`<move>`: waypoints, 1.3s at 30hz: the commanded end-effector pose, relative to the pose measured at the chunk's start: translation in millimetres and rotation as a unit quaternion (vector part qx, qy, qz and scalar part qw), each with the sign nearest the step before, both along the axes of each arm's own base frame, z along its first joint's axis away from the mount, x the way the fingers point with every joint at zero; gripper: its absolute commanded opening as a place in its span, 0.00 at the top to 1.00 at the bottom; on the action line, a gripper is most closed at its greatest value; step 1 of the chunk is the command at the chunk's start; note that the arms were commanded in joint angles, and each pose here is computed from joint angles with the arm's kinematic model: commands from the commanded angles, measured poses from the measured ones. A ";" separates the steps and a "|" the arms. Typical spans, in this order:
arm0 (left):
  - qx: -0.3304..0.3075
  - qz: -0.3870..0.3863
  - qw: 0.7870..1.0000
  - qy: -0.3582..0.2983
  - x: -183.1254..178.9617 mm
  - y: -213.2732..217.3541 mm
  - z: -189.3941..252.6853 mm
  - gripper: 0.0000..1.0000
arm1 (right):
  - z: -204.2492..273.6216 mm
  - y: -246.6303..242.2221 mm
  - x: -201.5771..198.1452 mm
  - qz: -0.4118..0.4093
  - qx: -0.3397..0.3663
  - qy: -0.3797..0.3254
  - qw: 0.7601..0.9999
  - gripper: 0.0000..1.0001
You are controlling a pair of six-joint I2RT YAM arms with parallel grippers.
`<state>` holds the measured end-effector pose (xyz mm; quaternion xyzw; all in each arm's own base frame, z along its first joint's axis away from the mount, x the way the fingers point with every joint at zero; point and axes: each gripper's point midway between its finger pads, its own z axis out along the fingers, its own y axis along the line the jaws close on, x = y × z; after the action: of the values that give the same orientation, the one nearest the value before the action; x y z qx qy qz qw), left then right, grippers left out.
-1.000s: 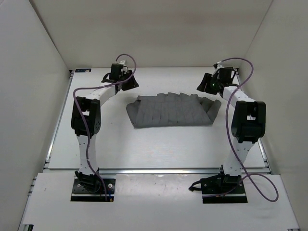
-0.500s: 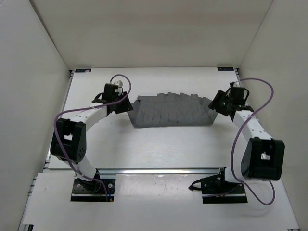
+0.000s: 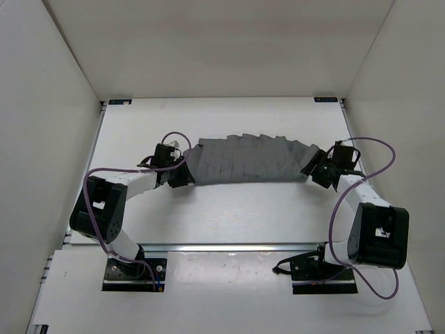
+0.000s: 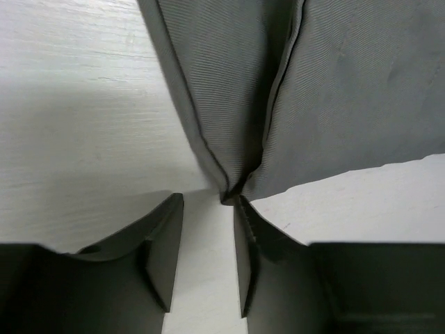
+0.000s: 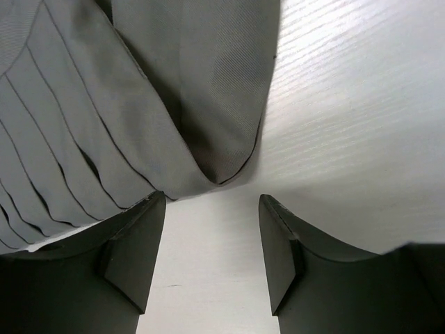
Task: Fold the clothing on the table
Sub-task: Fold the skirt
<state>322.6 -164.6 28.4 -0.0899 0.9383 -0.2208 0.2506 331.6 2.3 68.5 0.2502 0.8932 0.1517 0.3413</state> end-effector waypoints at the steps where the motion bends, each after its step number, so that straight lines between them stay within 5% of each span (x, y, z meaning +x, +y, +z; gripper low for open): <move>1: -0.042 0.004 0.998 -0.037 16.1 -21.8 16.8 0.60 | -0.3 2.1 11.3 0.002 0.006 -0.018 1.000 0.47; 7: -0.058 -0.010 0.998 -0.013 11.3 -35.5 4.3 1.00 | -16.9 0.0 13.1 -0.009 0.024 -0.013 1.000 0.44; 15: -0.048 -0.004 0.999 -0.024 13.8 -30.7 2.8 1.00 | -34.5 4.0 25.7 0.003 0.040 0.009 0.999 0.46; 18: -0.046 -0.004 0.999 -0.028 14.9 -28.1 4.5 1.00 | -37.3 6.9 30.9 0.014 0.054 0.011 0.998 0.69; 20: -0.046 -0.006 0.999 -0.026 13.8 -27.3 3.2 1.00 | -29.2 8.8 40.4 0.024 0.058 -0.002 0.998 1.00; 25: -0.032 -0.021 0.999 -0.018 5.4 -27.9 2.7 1.00 | 21.1 33.3 62.3 0.095 0.033 -0.074 0.992 1.00; 28: -0.032 -0.020 0.999 -0.012 -2.4 -25.4 -2.7 1.00 | 69.9 75.8 73.2 0.191 0.022 -0.141 0.971 1.00; 33: -0.034 -0.016 0.999 -0.017 -5.9 -24.5 -1.4 1.00 | 133.3 185.1 64.9 0.373 0.066 -0.210 0.901 1.00; 39: -0.031 -0.010 0.999 -0.013 -6.6 -21.2 -5.5 1.00 | 120.1 294.0 41.0 0.521 0.087 -0.189 0.827 1.00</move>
<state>317.7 -186.4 15.5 -0.0883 0.9316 -0.2523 0.2463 389.5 254.6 204.9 -0.1855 0.8065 0.3951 0.3988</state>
